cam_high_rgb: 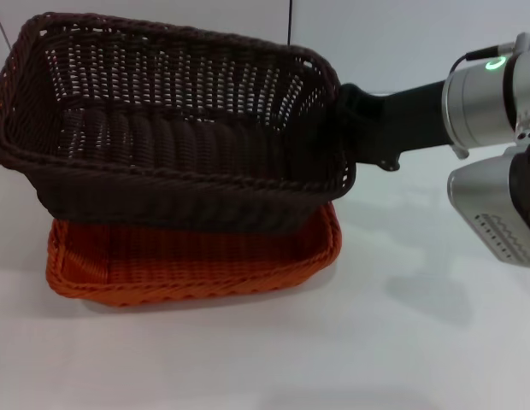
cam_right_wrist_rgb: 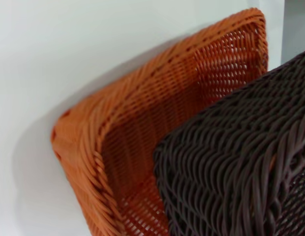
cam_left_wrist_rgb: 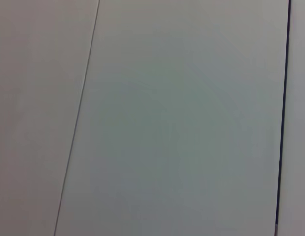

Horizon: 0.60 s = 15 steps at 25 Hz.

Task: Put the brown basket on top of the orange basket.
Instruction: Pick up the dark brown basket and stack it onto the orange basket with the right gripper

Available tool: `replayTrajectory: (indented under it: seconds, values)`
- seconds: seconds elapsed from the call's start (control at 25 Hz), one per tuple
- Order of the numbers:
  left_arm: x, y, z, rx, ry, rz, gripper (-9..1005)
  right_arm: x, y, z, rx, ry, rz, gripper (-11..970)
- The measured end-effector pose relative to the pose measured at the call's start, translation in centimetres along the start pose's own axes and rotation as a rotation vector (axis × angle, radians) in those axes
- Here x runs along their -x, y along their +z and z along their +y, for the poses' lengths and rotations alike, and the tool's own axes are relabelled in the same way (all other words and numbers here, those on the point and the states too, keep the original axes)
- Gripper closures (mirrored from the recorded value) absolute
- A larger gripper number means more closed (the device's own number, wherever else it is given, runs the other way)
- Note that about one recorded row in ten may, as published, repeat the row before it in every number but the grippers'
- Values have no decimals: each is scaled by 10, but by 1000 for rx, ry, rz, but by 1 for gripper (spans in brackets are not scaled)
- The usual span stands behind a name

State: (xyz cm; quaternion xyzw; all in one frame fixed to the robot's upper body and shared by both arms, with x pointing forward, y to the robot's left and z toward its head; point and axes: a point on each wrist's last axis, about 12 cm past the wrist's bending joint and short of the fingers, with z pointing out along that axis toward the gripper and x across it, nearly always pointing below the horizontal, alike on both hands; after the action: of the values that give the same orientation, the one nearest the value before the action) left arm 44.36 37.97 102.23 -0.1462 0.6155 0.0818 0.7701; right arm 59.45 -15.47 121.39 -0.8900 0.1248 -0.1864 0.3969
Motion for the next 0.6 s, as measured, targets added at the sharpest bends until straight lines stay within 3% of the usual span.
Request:
replayTrajectory:
  seconds: [0.6]
  values:
    - [0, -3, 0, -4, 2, 0, 223, 3, 18, 18, 32, 34, -10, 754]
